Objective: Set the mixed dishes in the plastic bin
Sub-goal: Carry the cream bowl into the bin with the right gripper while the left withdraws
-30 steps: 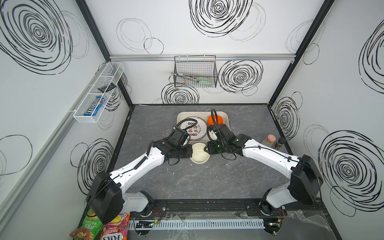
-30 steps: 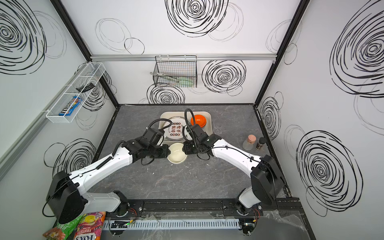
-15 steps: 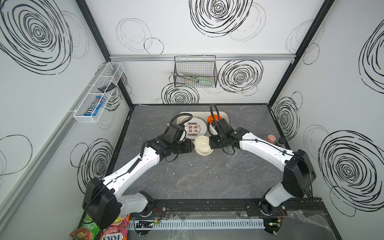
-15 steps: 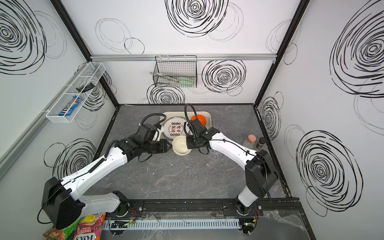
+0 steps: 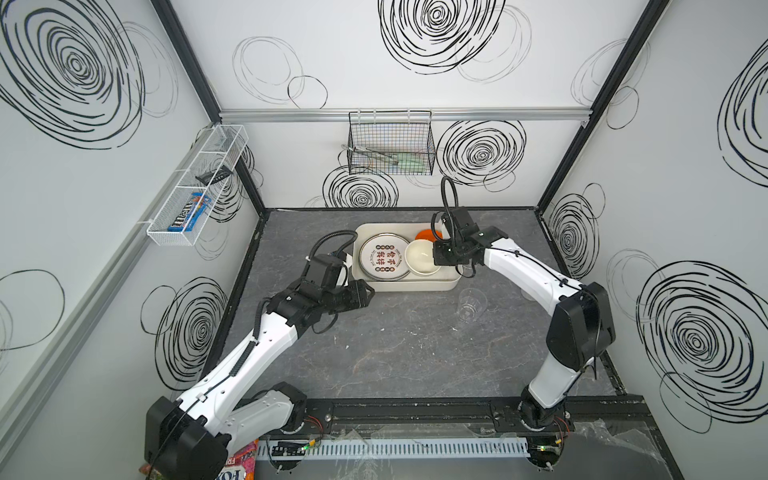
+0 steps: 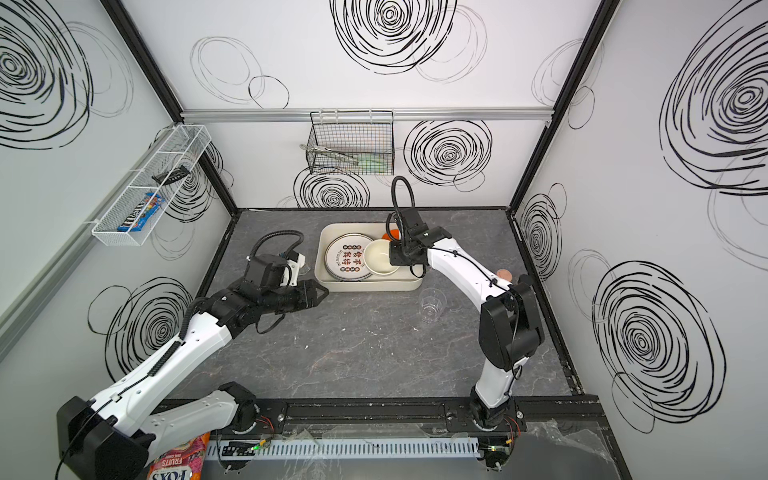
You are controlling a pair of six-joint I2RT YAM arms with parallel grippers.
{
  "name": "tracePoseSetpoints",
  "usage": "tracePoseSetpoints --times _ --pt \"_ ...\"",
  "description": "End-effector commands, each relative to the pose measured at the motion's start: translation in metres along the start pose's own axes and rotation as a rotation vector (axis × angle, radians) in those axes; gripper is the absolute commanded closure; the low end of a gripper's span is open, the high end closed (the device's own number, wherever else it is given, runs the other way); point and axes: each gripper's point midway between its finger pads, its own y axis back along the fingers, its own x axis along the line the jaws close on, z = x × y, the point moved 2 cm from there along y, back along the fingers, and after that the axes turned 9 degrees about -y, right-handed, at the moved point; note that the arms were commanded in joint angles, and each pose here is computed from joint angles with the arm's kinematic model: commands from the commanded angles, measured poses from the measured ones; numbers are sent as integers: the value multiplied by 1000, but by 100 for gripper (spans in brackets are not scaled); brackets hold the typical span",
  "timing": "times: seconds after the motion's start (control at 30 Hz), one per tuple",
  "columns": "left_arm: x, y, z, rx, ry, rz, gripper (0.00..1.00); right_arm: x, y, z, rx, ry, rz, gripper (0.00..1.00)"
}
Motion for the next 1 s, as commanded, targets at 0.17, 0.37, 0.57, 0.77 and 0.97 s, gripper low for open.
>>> tracePoseSetpoints --times 0.17,0.37,0.57,0.77,0.97 --pt "12 9 -7 -14 29 -11 43 -11 -7 52 -57 -39 -30 94" --pt "19 13 -11 -20 47 -6 42 -21 -25 73 -57 -63 -66 94" --pt "24 17 -15 -22 60 1 41 -30 -44 87 -52 -86 -93 94" --pt "27 19 -18 -23 72 8 41 -35 -56 100 -63 -103 -110 94" --pt "29 19 -19 -25 79 13 41 -43 -66 106 -57 -120 -124 93"
